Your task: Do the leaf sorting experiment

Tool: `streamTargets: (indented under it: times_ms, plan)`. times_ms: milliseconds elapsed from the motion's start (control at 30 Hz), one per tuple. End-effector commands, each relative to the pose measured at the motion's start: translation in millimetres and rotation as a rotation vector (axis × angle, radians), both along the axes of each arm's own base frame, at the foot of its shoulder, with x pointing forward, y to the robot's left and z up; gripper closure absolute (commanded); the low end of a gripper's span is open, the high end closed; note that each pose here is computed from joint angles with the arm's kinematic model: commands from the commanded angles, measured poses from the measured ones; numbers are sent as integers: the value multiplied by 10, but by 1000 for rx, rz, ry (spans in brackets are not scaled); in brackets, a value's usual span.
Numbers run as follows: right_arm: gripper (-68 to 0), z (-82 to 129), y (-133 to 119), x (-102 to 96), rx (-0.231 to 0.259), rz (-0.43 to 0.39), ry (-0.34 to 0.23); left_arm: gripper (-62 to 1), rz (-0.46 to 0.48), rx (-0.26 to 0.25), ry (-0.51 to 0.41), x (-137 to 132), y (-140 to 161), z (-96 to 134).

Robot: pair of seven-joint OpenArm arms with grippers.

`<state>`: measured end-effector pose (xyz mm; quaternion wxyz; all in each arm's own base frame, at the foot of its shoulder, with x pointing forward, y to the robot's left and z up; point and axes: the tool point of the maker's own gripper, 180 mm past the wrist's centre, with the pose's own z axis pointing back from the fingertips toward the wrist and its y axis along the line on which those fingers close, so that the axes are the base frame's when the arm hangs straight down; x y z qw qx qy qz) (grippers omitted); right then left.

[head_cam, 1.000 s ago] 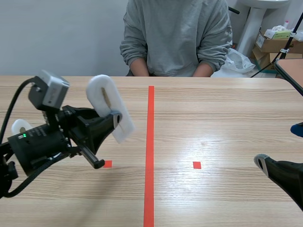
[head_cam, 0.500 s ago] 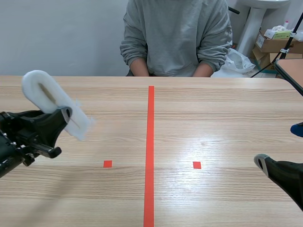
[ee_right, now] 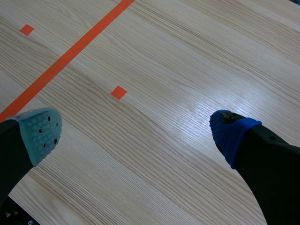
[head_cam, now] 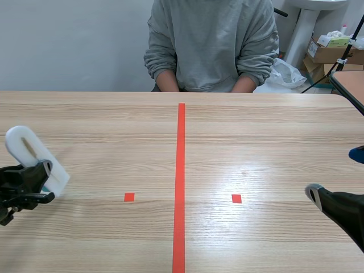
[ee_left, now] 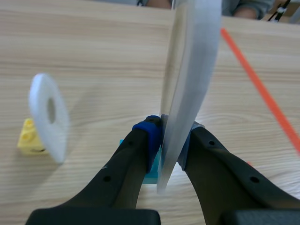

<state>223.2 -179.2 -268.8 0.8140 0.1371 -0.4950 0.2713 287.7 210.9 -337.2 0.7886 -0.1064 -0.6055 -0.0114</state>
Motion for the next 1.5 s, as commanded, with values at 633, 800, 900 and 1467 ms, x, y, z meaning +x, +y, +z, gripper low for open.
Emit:
streamTargets:
  times_ms: [633, 800, 900, 1467]
  plan:
    - [-679, 95, 3, 62, 11, 3, -36, -41, 139, 62, -32, 85, 683, -16]
    - [-679, 95, 3, 62, 11, 3, -36, -47, 126, 92, -20, 74, 673, -46]
    - [-679, 95, 3, 62, 11, 3, -36, -107, 134, 96, -19, 75, 689, -47]
    - [-679, 95, 3, 62, 11, 3, -36, -623, 136, 95, -13, 73, 694, -57]
